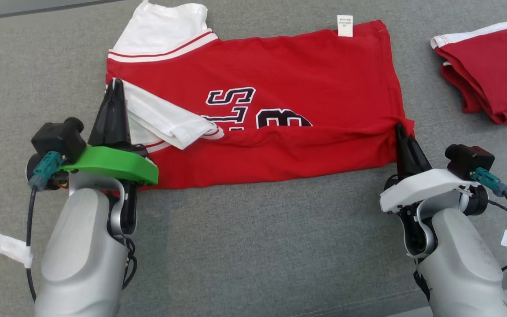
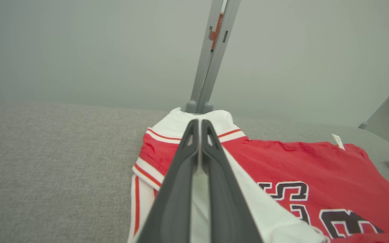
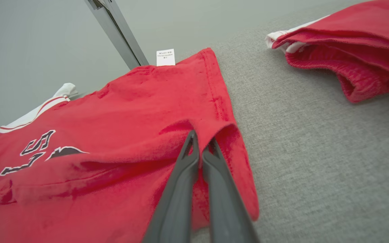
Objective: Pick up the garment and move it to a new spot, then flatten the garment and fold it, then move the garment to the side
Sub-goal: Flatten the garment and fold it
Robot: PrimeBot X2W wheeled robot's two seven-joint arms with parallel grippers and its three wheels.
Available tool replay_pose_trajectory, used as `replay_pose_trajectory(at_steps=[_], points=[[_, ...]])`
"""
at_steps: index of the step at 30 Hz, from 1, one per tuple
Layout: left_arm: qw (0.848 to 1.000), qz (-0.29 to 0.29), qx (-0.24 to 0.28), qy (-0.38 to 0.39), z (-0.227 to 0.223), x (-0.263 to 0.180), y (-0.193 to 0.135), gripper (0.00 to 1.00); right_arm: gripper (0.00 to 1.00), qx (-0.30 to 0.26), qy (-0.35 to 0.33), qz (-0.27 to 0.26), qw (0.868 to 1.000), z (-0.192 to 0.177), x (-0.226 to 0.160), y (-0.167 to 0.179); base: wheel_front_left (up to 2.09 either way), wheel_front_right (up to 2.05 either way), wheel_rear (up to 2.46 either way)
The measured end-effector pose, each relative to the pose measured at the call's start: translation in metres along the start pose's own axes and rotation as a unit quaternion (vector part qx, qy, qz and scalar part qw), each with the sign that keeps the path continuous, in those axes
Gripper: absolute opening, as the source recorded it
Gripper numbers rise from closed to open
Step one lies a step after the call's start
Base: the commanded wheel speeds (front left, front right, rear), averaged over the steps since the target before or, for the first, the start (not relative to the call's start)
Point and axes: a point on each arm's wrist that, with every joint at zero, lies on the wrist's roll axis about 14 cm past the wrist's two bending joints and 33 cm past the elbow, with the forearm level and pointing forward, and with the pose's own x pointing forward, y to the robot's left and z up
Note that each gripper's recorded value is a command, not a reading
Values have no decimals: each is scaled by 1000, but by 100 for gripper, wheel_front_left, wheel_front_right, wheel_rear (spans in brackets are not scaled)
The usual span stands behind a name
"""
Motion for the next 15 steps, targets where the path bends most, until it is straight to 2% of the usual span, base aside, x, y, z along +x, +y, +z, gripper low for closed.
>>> replay_pose_trajectory(at_steps=[1, 2, 8, 15], points=[[1000, 1, 0, -6, 3, 3, 1, 87, 100, 2, -2, -1, 1000, 1, 1, 0, 0, 0, 0], [1000, -3, -3, -12, 6, 4, -1, 100, 100, 3, -5, -1, 1000, 3, 2, 0, 0, 0, 0], [999, -22, -4, -43, 25, 1, -12, 100, 100, 0, -40, 1, 999, 27, 2, 1, 0, 0, 0], [999, -2, -16, -47, 26, -31, -1, 100, 100, -25, -59, -2, 998, 37, -19, -4, 0, 0, 0]])
